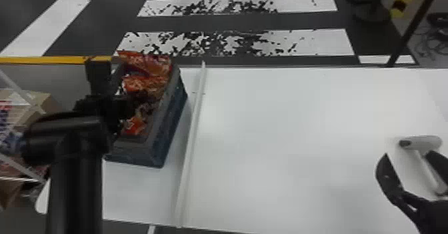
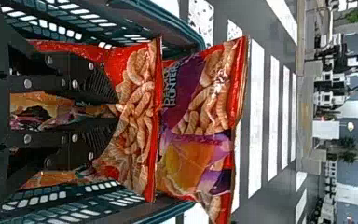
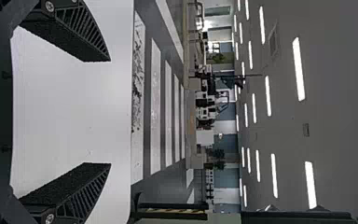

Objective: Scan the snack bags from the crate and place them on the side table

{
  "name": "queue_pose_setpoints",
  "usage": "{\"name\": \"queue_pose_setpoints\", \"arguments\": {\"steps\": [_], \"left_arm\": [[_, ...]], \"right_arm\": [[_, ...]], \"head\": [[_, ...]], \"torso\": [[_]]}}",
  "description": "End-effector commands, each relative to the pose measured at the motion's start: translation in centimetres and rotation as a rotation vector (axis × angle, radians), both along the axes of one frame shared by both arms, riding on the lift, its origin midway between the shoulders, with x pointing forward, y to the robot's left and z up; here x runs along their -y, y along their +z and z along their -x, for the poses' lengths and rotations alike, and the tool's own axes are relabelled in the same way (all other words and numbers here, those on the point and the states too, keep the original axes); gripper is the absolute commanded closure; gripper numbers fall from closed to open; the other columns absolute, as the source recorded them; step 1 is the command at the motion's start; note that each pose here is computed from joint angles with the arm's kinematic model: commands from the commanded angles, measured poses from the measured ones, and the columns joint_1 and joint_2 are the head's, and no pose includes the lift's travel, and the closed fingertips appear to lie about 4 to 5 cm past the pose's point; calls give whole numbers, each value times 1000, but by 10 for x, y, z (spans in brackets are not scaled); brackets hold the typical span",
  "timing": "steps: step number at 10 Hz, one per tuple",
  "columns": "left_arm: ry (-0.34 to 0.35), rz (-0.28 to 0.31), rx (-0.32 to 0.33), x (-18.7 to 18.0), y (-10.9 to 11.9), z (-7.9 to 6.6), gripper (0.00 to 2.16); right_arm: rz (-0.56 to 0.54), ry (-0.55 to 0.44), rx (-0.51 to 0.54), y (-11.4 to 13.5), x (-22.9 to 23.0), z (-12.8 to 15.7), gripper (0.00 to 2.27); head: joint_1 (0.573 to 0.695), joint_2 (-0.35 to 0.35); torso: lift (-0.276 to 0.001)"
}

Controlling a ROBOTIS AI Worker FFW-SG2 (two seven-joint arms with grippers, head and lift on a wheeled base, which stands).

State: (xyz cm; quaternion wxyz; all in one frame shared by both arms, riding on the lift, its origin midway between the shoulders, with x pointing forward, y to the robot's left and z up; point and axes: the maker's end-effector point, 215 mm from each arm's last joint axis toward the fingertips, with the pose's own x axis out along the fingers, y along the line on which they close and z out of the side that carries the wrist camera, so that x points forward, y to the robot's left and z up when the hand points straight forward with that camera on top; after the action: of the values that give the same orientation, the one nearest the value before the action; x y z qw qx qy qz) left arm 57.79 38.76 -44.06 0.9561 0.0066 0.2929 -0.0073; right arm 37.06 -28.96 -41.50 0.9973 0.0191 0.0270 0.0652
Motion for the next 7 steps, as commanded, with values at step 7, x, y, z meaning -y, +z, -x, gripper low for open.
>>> {"name": "queue_pose_setpoints", "arguments": {"steps": [7], "left_arm": [[45,-130,119,-31,66,61,2132]], "right_arm": [[-17,-3,-1,0,-2,0,80]], "head": [[695,162]], "torso": [[-94]]}}
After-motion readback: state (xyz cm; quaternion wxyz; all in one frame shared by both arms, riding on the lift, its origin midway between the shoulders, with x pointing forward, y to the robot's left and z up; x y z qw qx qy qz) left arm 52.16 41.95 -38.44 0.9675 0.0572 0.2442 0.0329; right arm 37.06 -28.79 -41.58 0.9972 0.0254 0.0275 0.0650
